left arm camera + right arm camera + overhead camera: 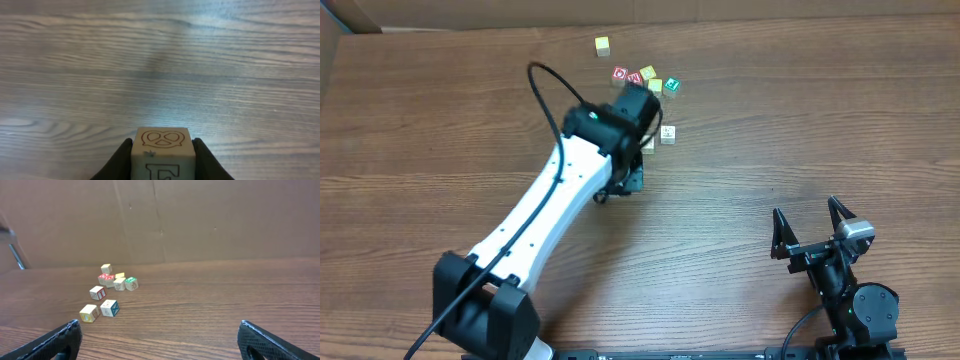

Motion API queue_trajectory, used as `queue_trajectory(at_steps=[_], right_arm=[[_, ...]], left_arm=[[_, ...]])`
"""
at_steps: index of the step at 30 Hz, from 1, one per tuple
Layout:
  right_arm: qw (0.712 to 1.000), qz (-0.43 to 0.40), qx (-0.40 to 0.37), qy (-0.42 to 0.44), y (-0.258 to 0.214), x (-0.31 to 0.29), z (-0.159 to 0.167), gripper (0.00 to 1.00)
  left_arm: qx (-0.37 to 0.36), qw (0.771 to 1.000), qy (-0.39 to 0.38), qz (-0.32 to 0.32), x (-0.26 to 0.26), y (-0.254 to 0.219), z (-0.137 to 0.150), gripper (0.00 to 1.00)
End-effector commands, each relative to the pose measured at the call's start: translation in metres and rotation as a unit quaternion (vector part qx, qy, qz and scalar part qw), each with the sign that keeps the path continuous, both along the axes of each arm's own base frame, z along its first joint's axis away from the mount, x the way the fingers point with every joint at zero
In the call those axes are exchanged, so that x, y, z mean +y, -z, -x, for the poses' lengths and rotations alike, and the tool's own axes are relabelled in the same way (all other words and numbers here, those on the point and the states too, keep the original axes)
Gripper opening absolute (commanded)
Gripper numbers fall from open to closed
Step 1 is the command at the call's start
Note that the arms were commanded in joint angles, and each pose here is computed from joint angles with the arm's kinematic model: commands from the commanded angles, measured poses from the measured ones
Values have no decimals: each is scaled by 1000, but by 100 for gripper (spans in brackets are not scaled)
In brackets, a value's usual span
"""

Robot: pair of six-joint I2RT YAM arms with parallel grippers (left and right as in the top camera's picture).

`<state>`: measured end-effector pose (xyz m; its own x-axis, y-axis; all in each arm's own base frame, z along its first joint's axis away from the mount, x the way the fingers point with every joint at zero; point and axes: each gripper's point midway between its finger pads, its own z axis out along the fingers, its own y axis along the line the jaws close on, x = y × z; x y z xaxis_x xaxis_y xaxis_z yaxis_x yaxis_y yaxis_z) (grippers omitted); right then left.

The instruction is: Flip 4 blocks

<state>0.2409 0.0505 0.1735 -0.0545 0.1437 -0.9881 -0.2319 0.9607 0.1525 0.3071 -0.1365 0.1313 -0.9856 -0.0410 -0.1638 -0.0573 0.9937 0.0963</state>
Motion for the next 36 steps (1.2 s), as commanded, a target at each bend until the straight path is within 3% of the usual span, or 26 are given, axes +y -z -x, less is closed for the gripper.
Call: queue_trajectory(at_steps=[1,15,29,36], right_arm=[[1000,2,0,3,3,-1,-1,100],[1000,2,0,3,3,-1,-1,100],[1000,2,0,3,3,-1,-1,100],[1000,2,0,3,3,-1,-1,100]], left_arm=[[15,999,-28,-2,3,30,12,25],[-1,999,0,32,4,100,14,27],[-5,999,-3,50,-3,107,12,31],[-50,997,-20,59,4,73,-26,51]])
